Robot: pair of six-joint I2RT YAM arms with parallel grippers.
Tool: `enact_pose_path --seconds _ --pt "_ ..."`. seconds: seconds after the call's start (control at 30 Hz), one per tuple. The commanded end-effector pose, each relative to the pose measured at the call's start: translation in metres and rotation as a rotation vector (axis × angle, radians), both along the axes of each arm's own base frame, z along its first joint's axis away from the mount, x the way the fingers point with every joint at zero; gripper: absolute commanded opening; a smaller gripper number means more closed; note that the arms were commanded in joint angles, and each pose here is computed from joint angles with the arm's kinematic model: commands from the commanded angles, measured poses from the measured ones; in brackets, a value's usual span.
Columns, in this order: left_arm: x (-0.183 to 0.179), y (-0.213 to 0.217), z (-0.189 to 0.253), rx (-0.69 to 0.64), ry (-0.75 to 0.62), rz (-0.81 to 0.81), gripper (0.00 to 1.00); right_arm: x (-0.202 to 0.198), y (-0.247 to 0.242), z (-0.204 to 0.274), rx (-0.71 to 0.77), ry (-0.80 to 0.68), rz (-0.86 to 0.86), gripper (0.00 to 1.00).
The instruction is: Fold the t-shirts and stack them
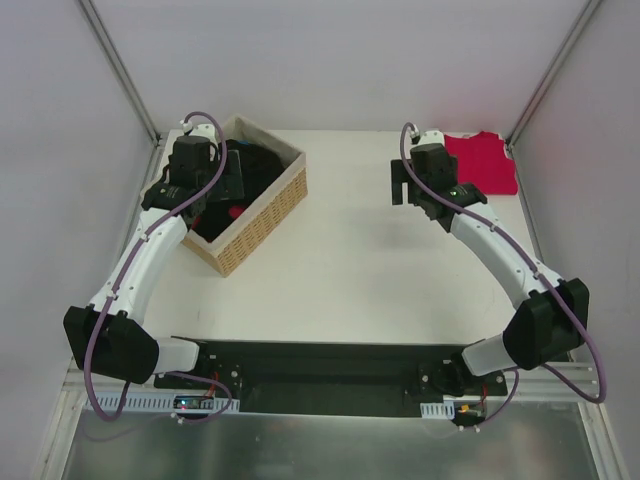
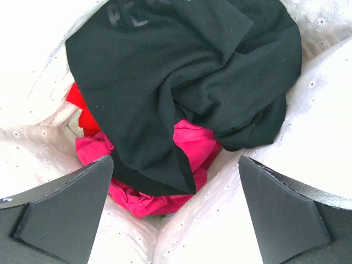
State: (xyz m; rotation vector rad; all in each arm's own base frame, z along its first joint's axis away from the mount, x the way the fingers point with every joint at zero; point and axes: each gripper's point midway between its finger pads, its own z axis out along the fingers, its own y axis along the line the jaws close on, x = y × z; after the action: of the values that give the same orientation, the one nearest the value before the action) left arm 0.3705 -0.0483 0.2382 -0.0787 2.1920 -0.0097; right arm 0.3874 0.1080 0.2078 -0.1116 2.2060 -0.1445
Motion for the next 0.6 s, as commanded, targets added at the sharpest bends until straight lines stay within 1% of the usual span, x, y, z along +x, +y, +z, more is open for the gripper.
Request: enact_pose_path --seconds 0.0,0.07,0.2,0.57 --pt "0.002 0.000 0.010 -0.021 -0.029 0.004 0.99 0.009 -0.001 0.035 0.016 -0.086 -0.032 0.96" --pt "0.002 0.000 0.011 -0.024 -0.030 0.001 0.99 0.009 -0.001 0.029 0.006 -0.061 -0.029 0.96" --pt "0.001 0.002 0.012 -0.016 -0.034 0.010 0.99 0.008 0.003 0.024 0.028 -0.070 -0.015 0.96" --pt "0.003 0.001 0.014 -0.016 -0.038 0.005 0.99 0.005 0.001 0.020 0.016 -0.070 -0.006 0.96"
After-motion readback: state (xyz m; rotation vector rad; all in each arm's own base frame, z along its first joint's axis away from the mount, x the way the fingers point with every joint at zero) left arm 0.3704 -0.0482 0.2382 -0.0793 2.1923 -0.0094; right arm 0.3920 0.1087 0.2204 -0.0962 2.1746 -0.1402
